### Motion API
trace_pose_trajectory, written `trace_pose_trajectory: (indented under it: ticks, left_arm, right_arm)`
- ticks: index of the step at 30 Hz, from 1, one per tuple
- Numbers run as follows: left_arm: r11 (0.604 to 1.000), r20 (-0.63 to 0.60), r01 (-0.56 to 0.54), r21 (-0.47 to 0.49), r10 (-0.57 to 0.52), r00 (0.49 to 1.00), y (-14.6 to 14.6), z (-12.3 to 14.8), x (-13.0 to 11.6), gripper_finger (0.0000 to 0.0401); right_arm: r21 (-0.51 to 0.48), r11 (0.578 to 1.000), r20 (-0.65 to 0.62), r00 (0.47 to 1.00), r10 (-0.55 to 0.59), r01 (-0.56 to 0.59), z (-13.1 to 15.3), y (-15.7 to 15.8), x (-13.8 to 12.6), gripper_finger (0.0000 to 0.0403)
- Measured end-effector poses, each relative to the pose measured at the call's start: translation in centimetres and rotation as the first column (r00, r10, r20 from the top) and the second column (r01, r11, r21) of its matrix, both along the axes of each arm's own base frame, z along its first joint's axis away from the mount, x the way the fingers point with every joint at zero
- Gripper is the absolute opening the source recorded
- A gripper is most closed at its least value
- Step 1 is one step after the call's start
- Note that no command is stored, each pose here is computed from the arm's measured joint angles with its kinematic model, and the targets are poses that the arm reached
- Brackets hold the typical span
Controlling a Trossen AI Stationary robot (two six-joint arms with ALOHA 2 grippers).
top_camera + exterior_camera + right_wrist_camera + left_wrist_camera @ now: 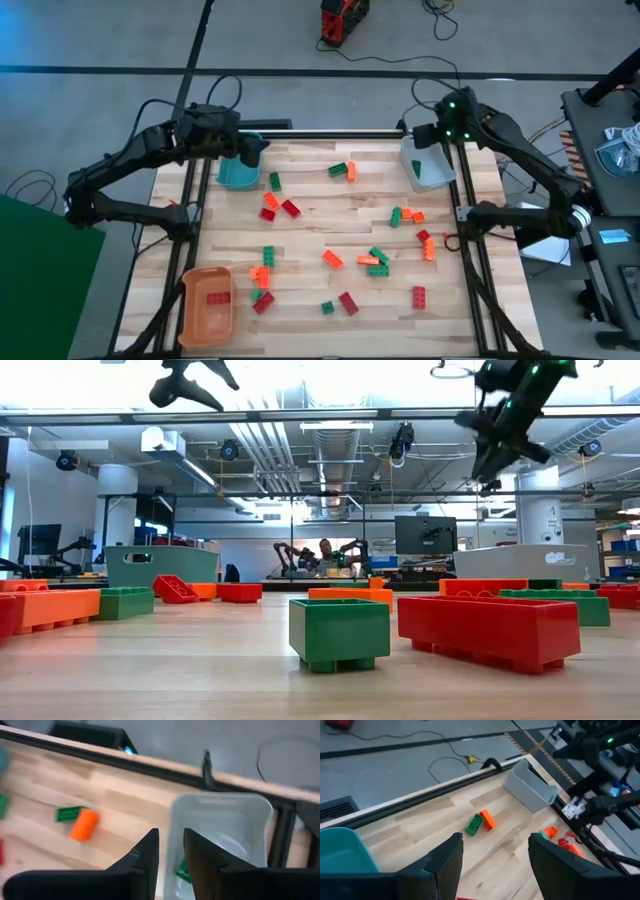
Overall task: Sort blocks
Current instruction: Put the orange game piece into the blue bin
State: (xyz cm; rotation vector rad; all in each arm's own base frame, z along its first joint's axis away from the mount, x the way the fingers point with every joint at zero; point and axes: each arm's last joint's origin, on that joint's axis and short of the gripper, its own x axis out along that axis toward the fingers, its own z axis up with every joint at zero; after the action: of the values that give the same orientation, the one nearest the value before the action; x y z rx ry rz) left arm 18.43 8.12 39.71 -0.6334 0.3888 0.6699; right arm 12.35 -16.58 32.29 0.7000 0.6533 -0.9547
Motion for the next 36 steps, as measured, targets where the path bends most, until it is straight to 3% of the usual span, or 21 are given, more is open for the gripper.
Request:
trace_pose_trajectory:
  ticks: [11,22,36]
  left_arm:
    - [0.987,-0.09,0.146,-0.067,-0.152,0.984,0.6,-2.7,4.6,0.0201]
    - [0.898,-0.134,0.418,-0.136,-0.435,0.89,-0.7,-4.8,7.3,0.0201]
    - [0.88,-0.151,0.454,-0.142,-0.472,0.868,-1.4,-5.2,8.0,0.0201]
  right_arm:
    - [-0.095,0.984,0.067,0.985,0.157,-0.151,1.9,3.9,0.3,0.006]
    - [-0.153,0.938,0.063,0.944,0.322,-0.31,2.6,6.4,1.1,0.0076]
    - [-0.14,0.935,0.08,0.938,0.338,-0.325,2.7,6.9,1.0,0.0058]
